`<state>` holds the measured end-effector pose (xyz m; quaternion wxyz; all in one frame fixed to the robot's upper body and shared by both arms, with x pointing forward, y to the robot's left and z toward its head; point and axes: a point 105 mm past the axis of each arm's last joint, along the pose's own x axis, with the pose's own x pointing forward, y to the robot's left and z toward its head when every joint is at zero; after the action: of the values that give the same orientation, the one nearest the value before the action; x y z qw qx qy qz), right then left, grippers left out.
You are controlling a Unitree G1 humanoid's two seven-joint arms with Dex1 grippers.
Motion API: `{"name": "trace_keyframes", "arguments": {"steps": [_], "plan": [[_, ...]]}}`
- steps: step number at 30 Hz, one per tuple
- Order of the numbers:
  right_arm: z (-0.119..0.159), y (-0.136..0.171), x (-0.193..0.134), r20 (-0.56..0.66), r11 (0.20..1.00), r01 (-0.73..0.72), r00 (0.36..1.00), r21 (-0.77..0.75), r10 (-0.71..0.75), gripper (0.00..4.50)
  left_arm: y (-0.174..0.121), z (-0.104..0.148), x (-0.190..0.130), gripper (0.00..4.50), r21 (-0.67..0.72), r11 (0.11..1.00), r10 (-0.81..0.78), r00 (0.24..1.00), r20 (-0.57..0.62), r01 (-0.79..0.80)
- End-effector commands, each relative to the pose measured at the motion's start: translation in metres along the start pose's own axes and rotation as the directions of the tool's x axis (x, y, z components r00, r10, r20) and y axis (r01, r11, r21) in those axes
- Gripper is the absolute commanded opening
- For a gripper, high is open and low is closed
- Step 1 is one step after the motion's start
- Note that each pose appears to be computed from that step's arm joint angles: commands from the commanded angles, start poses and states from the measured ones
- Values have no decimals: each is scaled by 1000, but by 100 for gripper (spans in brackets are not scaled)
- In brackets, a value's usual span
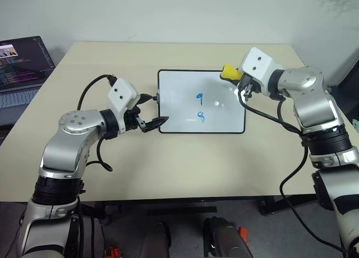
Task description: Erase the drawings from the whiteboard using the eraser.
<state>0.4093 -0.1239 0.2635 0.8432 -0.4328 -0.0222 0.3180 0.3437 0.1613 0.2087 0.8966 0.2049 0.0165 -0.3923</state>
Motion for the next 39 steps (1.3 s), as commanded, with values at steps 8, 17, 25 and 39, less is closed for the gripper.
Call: {"name": "trace_keyframes", "arguments": {"steps": [8, 17, 25, 39], "plan": [[19, -6, -1, 66, 1000, 10, 998, -11, -10, 109, 1, 11, -8, 450, 32, 999, 6, 1000, 26, -7], [18, -3, 1, 62, 1000, 1, 998, -10, -1, 109, -1, 8, -7, 450, 35, 999, 2, 1000, 17, -3], [18, -3, 1, 64, 1000, 3, 998, -9, -3, 109, -2, 9, -6, 450, 35, 999, -1, 1000, 24, 0], [3, 30, 21, -2, 996, -88, 996, -24, 88, 109, -11, -4, 1, 450, 25, 999, -48, 999, -23, 48]]}}
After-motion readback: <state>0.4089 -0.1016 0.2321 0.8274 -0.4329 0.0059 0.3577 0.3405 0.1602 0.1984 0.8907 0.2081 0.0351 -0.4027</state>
